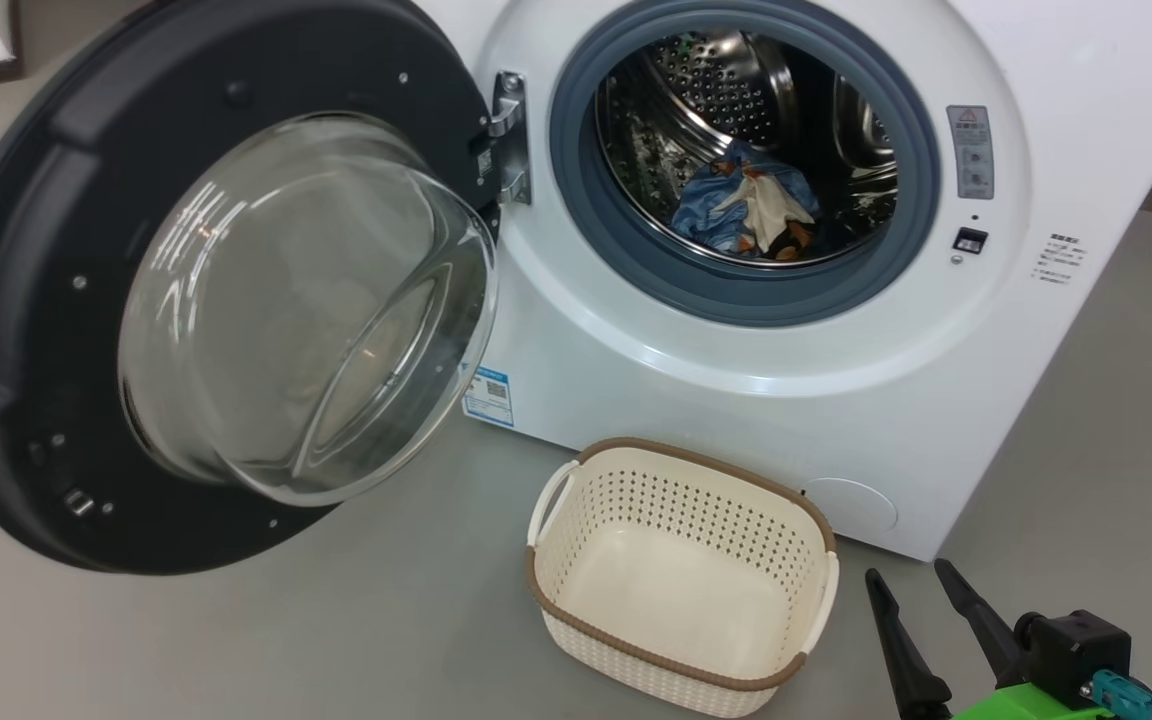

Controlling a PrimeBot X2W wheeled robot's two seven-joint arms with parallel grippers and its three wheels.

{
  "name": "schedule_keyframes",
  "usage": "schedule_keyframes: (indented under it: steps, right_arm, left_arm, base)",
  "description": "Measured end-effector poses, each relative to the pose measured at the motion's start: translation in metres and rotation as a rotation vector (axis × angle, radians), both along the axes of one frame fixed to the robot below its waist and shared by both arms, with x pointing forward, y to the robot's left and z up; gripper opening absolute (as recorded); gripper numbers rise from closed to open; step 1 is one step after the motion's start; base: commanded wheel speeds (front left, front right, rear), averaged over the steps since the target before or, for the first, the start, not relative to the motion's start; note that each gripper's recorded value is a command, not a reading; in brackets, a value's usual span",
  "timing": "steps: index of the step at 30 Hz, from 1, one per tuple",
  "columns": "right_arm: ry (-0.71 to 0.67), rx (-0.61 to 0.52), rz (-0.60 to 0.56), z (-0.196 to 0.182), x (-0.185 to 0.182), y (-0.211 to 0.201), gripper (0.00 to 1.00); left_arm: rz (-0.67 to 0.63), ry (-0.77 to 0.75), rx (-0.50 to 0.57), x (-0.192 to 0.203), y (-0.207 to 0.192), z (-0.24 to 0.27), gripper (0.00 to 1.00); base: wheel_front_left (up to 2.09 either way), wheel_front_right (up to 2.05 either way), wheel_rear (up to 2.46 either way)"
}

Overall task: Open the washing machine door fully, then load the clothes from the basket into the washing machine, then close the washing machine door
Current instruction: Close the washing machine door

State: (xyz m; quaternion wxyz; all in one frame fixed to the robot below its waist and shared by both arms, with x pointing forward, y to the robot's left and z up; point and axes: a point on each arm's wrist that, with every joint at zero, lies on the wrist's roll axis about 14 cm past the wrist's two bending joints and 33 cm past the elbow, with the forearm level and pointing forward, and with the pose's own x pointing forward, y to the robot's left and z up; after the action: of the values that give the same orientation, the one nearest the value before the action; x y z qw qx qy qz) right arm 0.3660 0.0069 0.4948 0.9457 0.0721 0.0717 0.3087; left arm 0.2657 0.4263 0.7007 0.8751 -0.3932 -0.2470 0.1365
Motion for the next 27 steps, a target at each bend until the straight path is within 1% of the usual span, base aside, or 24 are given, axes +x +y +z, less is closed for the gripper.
schedule_keyframes:
  steps: [2, 4, 5, 7, 8, 12, 15, 19, 27]
  right_arm:
    - [0.009, 0.003, -0.013, -0.002, -0.002, -0.004, 1.00]
    - [0.014, 0.015, -0.029, -0.002, -0.003, -0.008, 1.00]
    - [0.016, 0.017, -0.038, -0.002, -0.003, -0.011, 1.00]
    - [0.020, 0.019, -0.057, -0.003, -0.002, -0.016, 1.00]
    - [0.024, 0.023, -0.074, -0.004, -0.002, -0.022, 1.00]
    - [0.029, 0.029, -0.109, -0.004, -0.002, -0.033, 1.00]
    - [0.034, 0.028, -0.138, -0.005, -0.001, -0.043, 1.00]
    - [0.057, 0.016, -0.174, -0.011, -0.002, -0.057, 1.00]
    - [0.081, -0.005, -0.204, -0.017, 0.005, -0.074, 1.00]
  left_arm:
    - [-0.013, -0.009, -0.111, 0.001, 0.020, -0.002, 0.00]
    - [-0.016, -0.005, -0.197, 0.003, 0.035, -0.007, 0.00]
    - [-0.019, -0.025, -0.255, 0.004, 0.042, -0.008, 0.00]
    - [-0.020, 0.001, -0.310, 0.008, 0.052, -0.015, 0.00]
    - [-0.025, -0.001, -0.392, 0.012, 0.060, -0.023, 0.00]
    - [0.019, 0.017, -0.524, 0.014, 0.079, -0.044, 0.00]
    - [0.053, 0.022, -0.572, 0.014, 0.089, -0.054, 0.00]
    - [0.057, 0.039, -0.630, 0.023, 0.091, -0.068, 0.00]
    - [0.084, 0.109, -0.652, 0.040, 0.095, -0.090, 0.00]
  base:
    - [0.00, 0.00, 0.00]
    - [0.00, 0.00, 0.00]
    - [0.00, 0.00, 0.00]
    - [0.00, 0.00, 0.00]
    - [0.00, 0.00, 0.00]
    - [0.00, 0.00, 0.00]
    - [0.00, 0.00, 0.00]
    - [0.00, 0.00, 0.00]
    - [0.00, 0.00, 0.00]
